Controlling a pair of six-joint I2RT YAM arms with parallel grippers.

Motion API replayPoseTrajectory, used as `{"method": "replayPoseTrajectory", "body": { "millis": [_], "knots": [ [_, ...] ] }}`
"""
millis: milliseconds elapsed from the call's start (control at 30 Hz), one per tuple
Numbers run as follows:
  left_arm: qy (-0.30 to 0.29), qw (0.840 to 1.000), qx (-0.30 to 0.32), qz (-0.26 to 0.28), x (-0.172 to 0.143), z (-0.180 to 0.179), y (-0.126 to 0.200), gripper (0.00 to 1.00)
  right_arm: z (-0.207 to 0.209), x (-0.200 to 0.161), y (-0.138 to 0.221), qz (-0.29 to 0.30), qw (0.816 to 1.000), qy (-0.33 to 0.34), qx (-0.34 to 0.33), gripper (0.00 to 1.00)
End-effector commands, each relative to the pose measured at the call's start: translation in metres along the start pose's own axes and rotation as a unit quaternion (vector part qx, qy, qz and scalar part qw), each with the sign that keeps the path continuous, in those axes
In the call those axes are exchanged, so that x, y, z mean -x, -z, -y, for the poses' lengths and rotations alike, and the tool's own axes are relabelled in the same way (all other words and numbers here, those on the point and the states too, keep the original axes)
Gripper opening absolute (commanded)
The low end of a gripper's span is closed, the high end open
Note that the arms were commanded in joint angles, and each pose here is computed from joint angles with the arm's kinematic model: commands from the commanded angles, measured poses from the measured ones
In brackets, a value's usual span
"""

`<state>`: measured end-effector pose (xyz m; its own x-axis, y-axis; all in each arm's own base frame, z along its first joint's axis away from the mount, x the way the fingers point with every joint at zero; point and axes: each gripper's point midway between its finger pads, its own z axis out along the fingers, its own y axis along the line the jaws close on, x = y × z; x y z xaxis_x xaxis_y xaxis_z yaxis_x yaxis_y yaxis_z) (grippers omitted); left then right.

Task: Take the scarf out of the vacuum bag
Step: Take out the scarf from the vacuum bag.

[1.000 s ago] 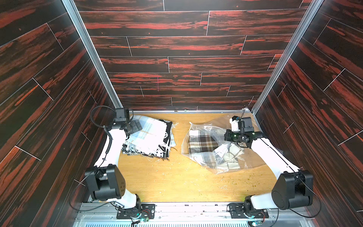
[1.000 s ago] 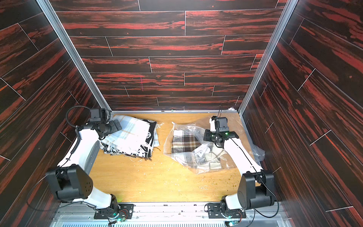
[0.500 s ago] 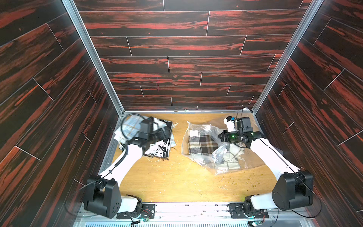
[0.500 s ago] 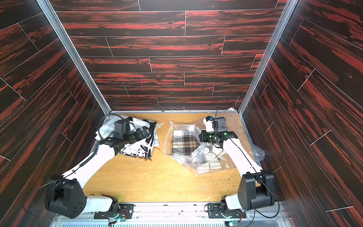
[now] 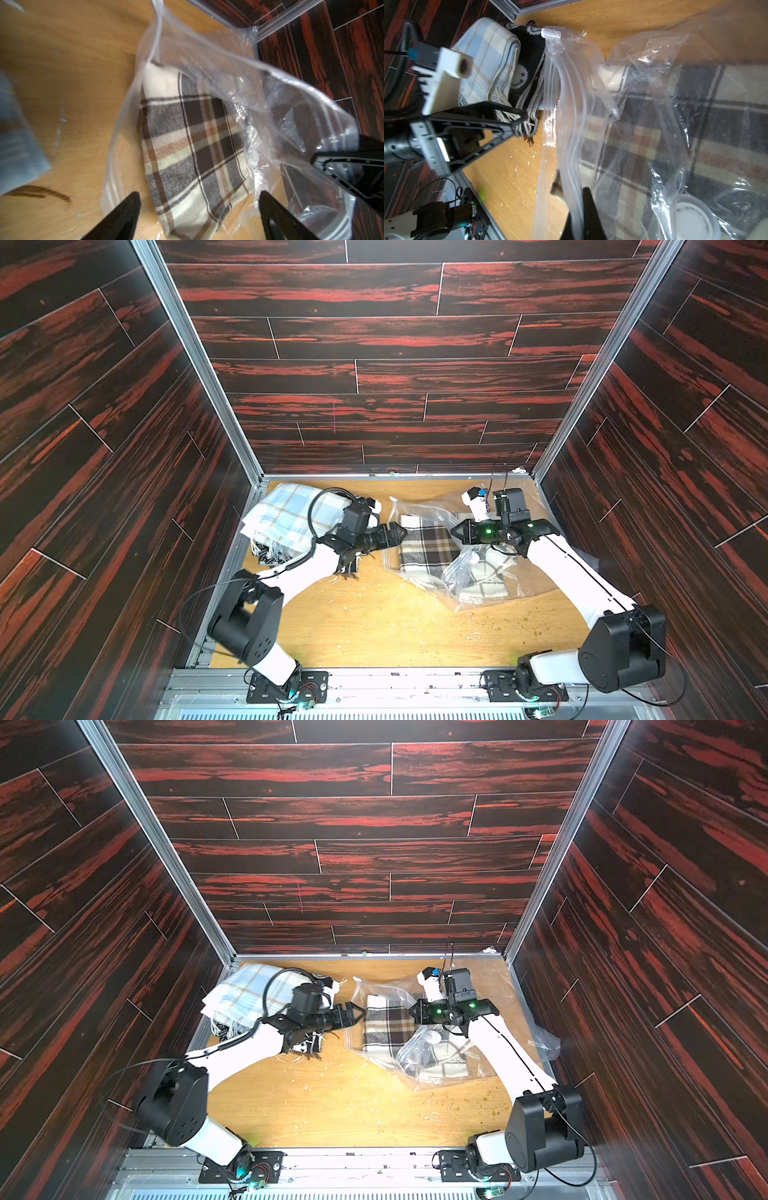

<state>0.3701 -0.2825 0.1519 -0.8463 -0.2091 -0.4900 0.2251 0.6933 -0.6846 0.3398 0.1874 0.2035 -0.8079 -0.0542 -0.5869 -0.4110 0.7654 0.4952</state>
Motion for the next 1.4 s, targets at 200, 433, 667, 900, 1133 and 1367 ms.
{"method": "replayPoseTrajectory", "body": {
  "millis": [200,433,667,900,1133,1367],
  "knots": [
    [-0.002,0.998,0.025,-0.057,-0.03,-0.016,-0.043,0.9,-0.024,-0.002,0.006,-0.008,0.999,0.028,0.025,0.0],
    [-0.011,0.994,0.076,-0.083,-0.039,-0.039,-0.058,0.88,-0.026,-0.004,0.003,-0.008,0.999,0.034,0.018,0.0],
    [-0.004,0.99,0.092,-0.104,-0.049,-0.053,-0.072,0.88,-0.026,-0.002,0.007,0.001,0.999,0.036,0.01,0.0],
    [0.0,0.99,0.068,-0.123,-0.054,-0.043,-0.09,0.82,-0.022,-0.004,0.005,0.001,0.999,0.035,0.001,0.0],
    [-0.006,0.993,0.026,-0.116,-0.05,-0.016,-0.098,0.75,-0.011,-0.002,0.005,0.007,0.999,0.034,-0.03,0.0],
    [-0.002,0.993,0.012,-0.119,-0.051,-0.008,-0.11,0.59,0.011,-0.004,0.009,0.003,0.997,0.012,-0.077,0.0]
  ]
}}
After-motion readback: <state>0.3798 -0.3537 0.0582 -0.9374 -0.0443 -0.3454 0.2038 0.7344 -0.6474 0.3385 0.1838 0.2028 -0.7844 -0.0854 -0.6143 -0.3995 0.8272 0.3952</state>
